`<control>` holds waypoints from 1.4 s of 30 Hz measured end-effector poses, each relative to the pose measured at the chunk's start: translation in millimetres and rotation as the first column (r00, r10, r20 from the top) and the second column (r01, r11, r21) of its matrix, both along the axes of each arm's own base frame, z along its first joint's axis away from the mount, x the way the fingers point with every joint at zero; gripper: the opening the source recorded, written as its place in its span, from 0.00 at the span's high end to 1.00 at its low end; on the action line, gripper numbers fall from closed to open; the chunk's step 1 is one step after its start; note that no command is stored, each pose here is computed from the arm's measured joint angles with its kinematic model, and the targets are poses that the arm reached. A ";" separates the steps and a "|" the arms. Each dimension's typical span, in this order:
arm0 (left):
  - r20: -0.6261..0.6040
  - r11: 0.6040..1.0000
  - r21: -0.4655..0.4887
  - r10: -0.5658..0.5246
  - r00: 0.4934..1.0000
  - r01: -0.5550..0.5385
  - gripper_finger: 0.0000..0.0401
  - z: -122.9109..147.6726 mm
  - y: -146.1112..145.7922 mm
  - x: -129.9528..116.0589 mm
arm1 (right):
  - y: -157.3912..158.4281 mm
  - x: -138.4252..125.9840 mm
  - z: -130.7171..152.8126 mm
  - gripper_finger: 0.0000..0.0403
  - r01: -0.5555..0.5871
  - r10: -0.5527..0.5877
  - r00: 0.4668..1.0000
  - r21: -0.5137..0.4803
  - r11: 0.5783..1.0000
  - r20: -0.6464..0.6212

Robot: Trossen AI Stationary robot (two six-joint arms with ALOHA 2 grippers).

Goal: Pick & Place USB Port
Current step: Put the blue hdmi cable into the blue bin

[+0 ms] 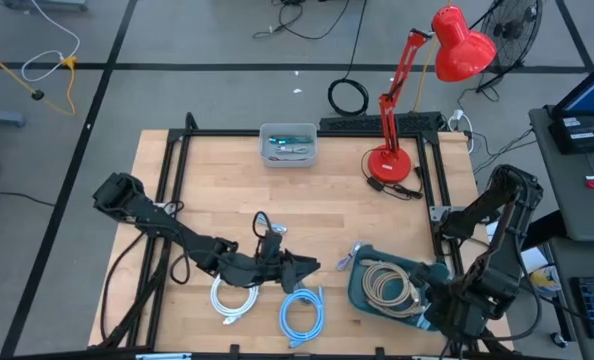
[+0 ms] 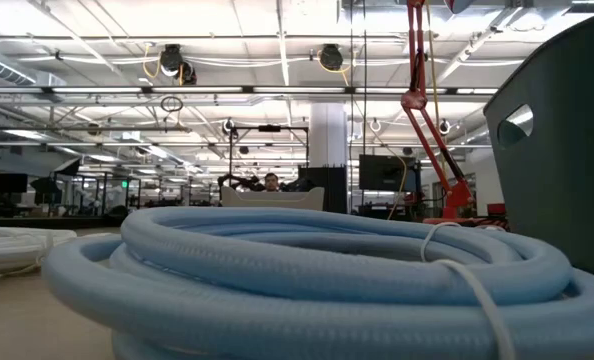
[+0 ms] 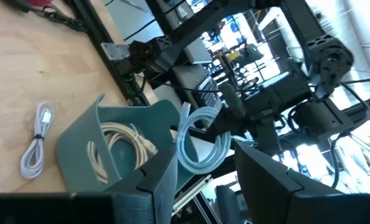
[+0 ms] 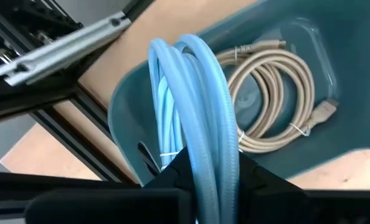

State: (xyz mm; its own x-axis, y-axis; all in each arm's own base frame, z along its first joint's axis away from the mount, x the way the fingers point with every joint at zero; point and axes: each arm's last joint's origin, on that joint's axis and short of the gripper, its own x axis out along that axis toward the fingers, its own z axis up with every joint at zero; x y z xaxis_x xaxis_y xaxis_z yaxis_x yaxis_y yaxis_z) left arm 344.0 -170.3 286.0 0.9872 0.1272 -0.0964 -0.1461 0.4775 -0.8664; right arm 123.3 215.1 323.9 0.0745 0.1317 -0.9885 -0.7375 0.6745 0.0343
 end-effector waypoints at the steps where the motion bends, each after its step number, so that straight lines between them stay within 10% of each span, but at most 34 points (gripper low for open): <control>1: 0.004 1.000 0.001 0.000 1.000 0.000 0.60 0.4 0.0 0.0 | 0.2 0.1 0.0 0.91 0.000 0.000 1.000 0.002 1.000 0.000; 25: 0.022 1.000 0.004 -0.008 1.000 0.008 0.60 2.8 -2.5 -1.1 | -2.5 -2.4 -60.4 0.92 -0.046 0.041 0.997 -0.070 0.996 -0.072; 42: 0.022 1.000 0.005 -0.009 1.000 0.009 0.60 2.8 -2.9 -1.3 | -11.7 -3.9 -50.0 0.54 -0.028 0.032 0.999 -0.103 0.994 0.044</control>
State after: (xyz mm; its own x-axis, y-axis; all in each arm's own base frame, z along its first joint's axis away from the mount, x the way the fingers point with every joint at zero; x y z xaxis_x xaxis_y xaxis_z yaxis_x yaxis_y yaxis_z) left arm 342.7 -173.2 288.7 0.9902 0.1184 -0.0737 -0.1223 0.4829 -0.8671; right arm 119.4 203.4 273.9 0.1169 0.0332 -0.9926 -0.7566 0.6504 -0.0674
